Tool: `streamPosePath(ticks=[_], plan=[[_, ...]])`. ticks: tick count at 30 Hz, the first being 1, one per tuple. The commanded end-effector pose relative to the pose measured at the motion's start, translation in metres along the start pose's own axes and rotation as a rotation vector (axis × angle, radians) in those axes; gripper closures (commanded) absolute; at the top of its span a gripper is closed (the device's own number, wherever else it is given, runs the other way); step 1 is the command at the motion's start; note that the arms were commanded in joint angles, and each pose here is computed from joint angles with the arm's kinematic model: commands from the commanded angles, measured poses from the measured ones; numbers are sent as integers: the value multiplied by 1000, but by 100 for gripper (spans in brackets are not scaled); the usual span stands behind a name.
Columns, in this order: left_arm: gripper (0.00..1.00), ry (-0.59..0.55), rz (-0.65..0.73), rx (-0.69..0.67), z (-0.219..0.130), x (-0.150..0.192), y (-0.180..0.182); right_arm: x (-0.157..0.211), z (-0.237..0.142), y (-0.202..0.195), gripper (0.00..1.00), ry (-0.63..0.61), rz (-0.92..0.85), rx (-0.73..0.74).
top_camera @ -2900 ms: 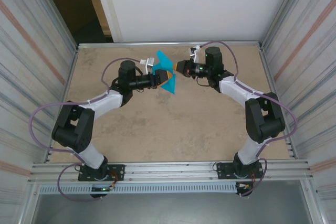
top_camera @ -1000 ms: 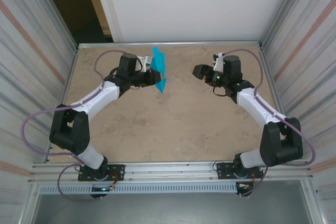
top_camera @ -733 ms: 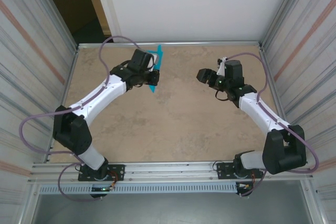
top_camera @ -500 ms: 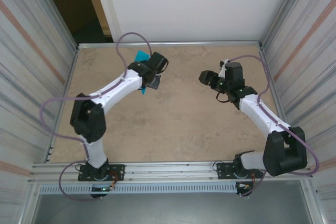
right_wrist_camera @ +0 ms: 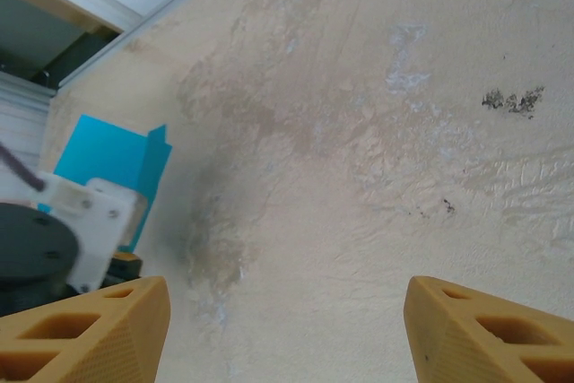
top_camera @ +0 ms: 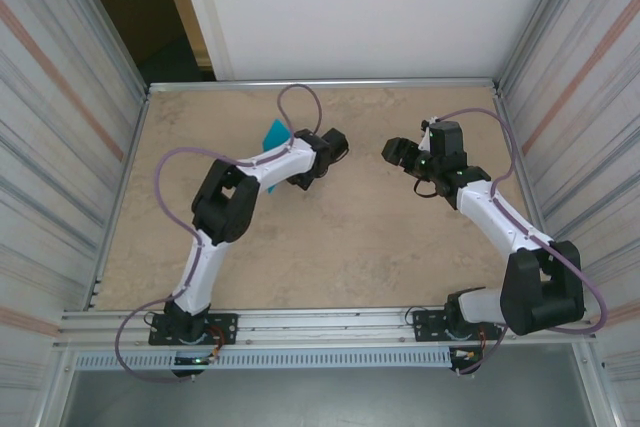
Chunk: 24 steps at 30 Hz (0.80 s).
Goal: Fold a paper plane with a square sheet of paper (pick it up from the middle)
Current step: Turn over the paper at the center of the table.
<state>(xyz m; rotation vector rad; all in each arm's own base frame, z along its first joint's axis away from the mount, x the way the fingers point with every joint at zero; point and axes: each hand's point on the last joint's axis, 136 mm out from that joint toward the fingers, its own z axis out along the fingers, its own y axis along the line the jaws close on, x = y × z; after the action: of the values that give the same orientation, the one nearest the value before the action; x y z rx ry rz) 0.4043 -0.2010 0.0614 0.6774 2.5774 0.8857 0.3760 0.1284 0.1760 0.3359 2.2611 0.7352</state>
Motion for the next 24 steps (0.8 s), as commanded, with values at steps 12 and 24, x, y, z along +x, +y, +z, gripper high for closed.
streamPosePath(ticks=[12, 24], plan=[[78, 60, 73, -35, 16, 8, -36, 13, 14, -10, 31, 62, 47, 8], [69, 74, -29, 179, -5, 11, -66, 13, 14, -10, 31, 60, 58, 3]])
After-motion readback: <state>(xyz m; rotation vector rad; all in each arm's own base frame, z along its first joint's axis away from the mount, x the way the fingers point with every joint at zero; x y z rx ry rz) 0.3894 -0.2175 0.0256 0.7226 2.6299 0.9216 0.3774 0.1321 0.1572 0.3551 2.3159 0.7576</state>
